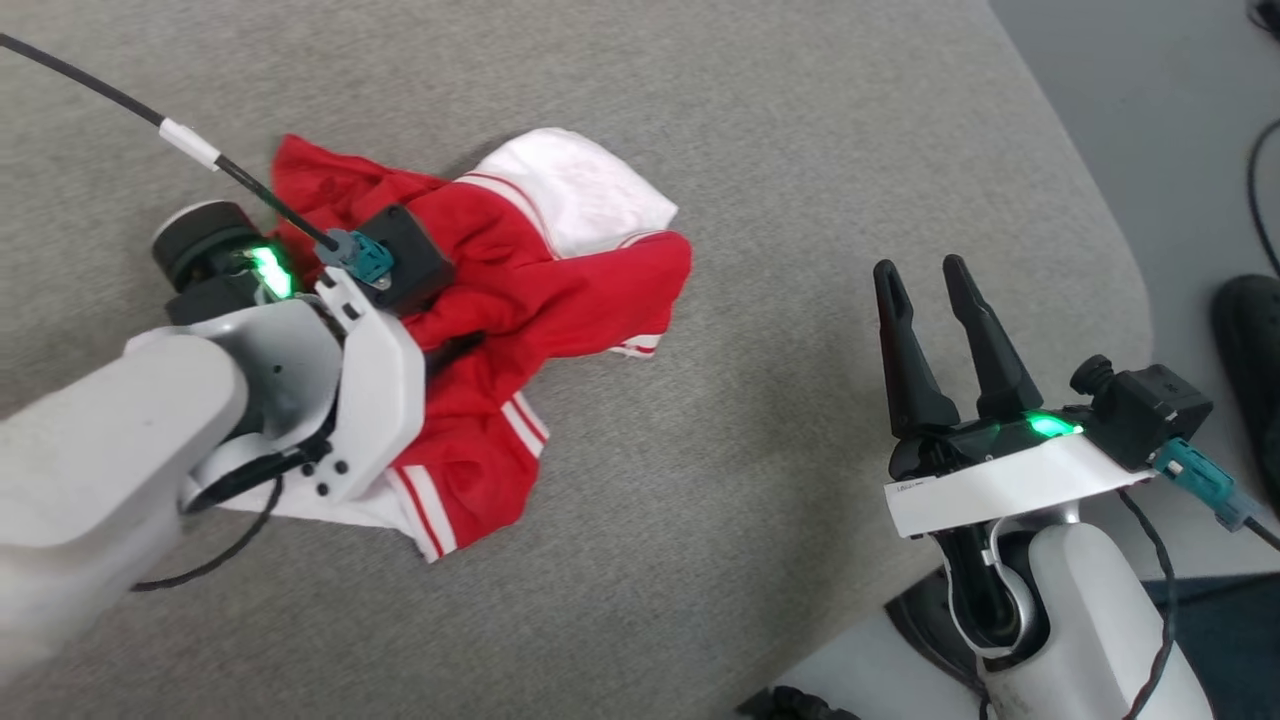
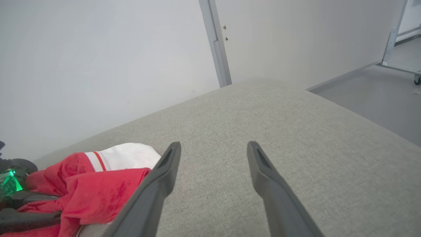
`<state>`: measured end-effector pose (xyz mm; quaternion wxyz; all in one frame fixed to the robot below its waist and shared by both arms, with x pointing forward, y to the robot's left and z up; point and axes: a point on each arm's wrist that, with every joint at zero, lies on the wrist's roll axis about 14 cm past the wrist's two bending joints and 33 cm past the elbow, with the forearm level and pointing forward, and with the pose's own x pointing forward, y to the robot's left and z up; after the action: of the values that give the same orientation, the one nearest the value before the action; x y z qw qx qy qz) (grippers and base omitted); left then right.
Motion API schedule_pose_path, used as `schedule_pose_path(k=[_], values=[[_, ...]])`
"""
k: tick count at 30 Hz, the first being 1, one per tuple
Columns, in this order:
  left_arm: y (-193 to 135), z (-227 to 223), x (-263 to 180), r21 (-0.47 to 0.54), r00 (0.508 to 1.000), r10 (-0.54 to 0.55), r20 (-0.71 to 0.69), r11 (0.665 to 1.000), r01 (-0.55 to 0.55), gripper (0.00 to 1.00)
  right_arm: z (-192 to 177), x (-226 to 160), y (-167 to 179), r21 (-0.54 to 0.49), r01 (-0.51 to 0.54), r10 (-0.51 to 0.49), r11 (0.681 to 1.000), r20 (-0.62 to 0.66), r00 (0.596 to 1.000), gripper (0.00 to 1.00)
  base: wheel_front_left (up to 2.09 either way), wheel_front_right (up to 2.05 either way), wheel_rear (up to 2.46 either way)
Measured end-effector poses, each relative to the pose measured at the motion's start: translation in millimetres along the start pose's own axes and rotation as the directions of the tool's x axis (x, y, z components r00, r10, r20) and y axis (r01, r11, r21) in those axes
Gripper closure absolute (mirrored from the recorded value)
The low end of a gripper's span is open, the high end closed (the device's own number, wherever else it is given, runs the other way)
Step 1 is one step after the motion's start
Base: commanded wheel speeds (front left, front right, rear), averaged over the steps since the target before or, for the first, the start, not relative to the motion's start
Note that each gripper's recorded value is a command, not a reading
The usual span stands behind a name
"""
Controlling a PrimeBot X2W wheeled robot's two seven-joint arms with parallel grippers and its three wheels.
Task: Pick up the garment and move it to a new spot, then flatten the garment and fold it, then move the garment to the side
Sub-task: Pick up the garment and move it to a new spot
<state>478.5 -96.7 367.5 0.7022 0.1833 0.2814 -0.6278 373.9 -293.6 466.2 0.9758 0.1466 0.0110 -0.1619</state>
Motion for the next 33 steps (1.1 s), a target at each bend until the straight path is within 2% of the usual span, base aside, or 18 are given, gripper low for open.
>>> schedule_pose_path(k=[1,2,4,5,9,12,15,17,20,24,27,31,33], values=[[0.3,1.8,-1.4,-0.002,1.000,0.006,0.014,1.000,-0.006,0.56,-1.0,1.1,1.7,-0.003,-0.006,0.006,1.000,-0.002,1.000,0.00,0.00,0.00,0.00],[-0.2,3.9,-3.1,-0.005,0.999,0.011,0.031,1.000,-0.011,0.50,-2.2,2.3,3.6,-0.008,-0.013,0.013,1.000,-0.004,1.000,0.00,0.00,0.00,0.00],[-0.7,8.3,-8.5,-0.012,0.997,0.026,0.070,1.000,-0.025,0.08,-3.6,5.5,7.8,-0.019,-0.030,0.029,0.999,-0.006,1.000,0.00,0.00,0.00,0.00],[-0.1,11.1,-12.4,-0.019,0.995,0.038,0.093,0.999,-0.036,0.00,-4.1,7.5,10.8,-0.024,-0.040,0.040,0.999,-0.005,0.999,0.00,0.00,0.00,0.00],[6.5,25.2,-36.8,-0.074,0.972,0.106,0.208,0.993,-0.093,0.00,-6.6,15.9,27.6,-0.054,-0.098,0.097,0.994,-0.007,0.995,0.00,0.00,0.00,0.00],[5.2,40.3,-58.9,-0.135,0.935,0.156,0.320,0.984,-0.118,0.00,-9.7,20.9,39.5,-0.083,-0.137,0.137,0.987,-0.012,0.991,0.00,0.00,0.00,0.00],[6.0,39.0,-84.4,-0.222,0.889,0.235,0.394,0.963,-0.156,0.00,-11.7,25.7,50.9,-0.117,-0.173,0.172,0.978,-0.015,0.985,0.00,0.00,0.00,0.00],[9.9,28.3,-102.4,-0.308,0.851,0.315,0.420,0.932,-0.192,0.00,-12.1,28.5,58.8,-0.126,-0.194,0.194,0.973,-0.013,0.981,0.00,0.00,0.00,0.00],[12.9,-4.2,-127.4,-0.432,0.813,0.438,0.384,0.863,-0.261,0.00,-11.7,31.6,73.7,-0.138,-0.232,0.233,0.963,-0.009,0.972,0.00,0.00,0.00,0.00],[10.5,-45.1,-158.6,-0.585,0.749,0.588,0.307,0.737,-0.339,0.00,-16.6,30.9,88.5,-0.149,-0.270,0.270,0.951,-0.020,0.963,0.00,0.00,0.00,0.00],[14.5,-64.5,-192.7,-0.659,0.653,0.706,0.274,0.632,-0.407,0.00,-19.7,28.7,98.1,-0.147,-0.293,0.293,0.945,-0.027,0.956,0.00,0.00,0.00,0.00],[-2.3,-96.3,-225.0,-0.727,0.540,0.813,0.218,0.505,-0.466,0.00,-25.4,21.6,107.2,-0.148,-0.320,0.317,0.936,-0.043,0.948,0.00,0.00,0.00,0.00],[-9.9,-107.9,-243.8,-0.758,0.467,0.862,0.198,0.437,-0.485,0.00,-28.8,16.5,109.4,-0.149,-0.329,0.325,0.932,-0.053,0.944,0.00,0.00,0.00,0.00]])
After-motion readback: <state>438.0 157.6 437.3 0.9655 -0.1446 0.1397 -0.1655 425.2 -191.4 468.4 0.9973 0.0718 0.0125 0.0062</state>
